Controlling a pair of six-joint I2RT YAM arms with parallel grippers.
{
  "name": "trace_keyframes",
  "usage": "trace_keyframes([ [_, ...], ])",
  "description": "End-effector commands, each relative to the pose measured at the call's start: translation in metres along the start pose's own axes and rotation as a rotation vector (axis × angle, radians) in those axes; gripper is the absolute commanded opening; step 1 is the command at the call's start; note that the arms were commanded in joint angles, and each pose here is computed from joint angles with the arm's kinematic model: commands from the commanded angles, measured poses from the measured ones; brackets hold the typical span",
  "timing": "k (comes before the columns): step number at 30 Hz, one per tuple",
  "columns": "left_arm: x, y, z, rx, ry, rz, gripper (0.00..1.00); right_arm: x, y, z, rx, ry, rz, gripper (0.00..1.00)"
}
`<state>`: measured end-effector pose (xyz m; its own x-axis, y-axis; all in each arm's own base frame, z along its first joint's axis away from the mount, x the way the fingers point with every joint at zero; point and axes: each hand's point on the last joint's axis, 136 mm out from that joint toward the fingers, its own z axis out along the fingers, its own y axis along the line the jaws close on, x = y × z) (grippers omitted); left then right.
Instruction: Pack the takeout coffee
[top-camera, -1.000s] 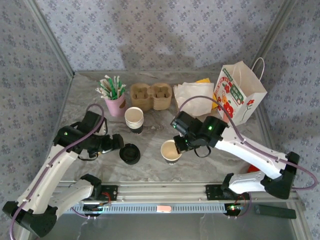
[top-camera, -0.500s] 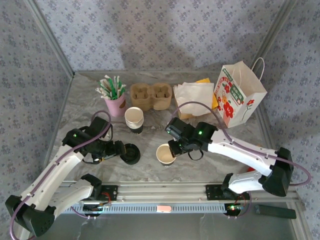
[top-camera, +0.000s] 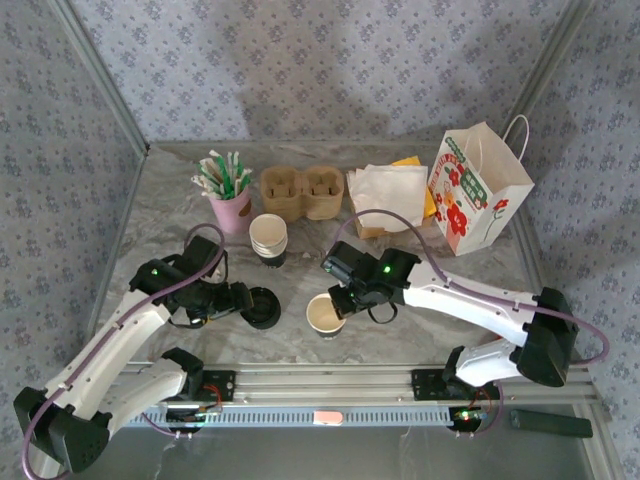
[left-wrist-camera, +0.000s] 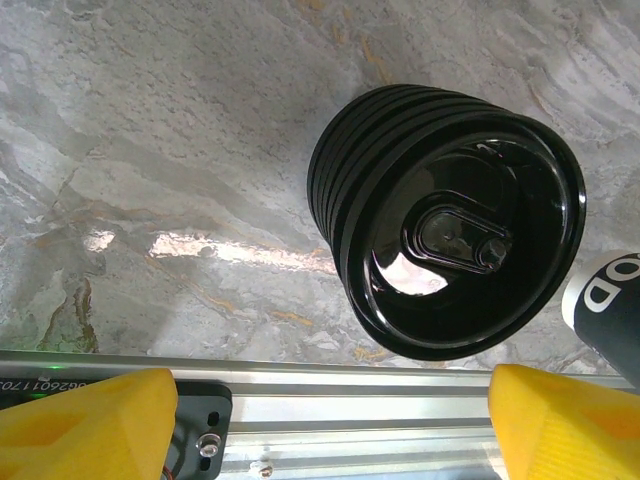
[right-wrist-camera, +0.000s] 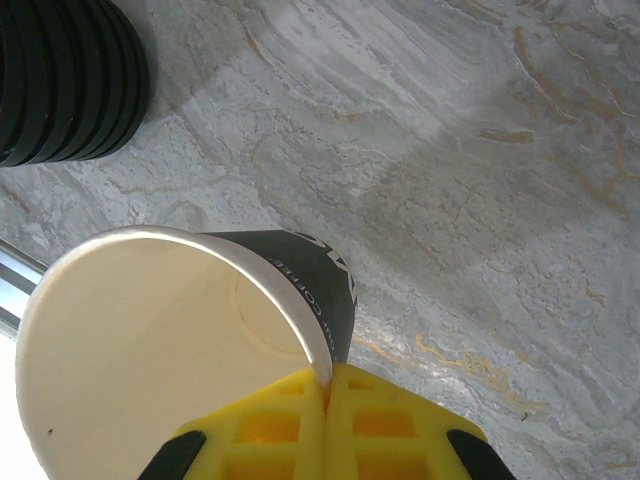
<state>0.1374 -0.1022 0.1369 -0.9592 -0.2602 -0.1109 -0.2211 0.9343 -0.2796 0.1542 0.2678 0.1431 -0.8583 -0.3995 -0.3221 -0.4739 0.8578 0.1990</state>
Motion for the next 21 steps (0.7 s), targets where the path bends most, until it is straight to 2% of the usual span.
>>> trace_keyframes([
  [1, 0.001, -0.001, 0.001, -0.001, 0.006, 0.006, 0.80, 0.002, 0.002, 0.004, 0.007, 0.008, -0.021, 0.03],
  [13, -0.004, -0.002, 0.011, -0.022, 0.016, 0.025, 0.78, 0.003, 0.019, 0.017, 0.013, 0.035, -0.071, 0.03],
  [16, -0.006, -0.004, 0.014, -0.019, 0.015, 0.024, 0.77, 0.003, 0.020, 0.019, 0.019, 0.040, -0.079, 0.06],
  [21, -0.010, -0.009, 0.018, -0.015, 0.020, 0.022, 0.72, 0.003, 0.020, 0.019, 0.025, 0.041, -0.081, 0.15],
])
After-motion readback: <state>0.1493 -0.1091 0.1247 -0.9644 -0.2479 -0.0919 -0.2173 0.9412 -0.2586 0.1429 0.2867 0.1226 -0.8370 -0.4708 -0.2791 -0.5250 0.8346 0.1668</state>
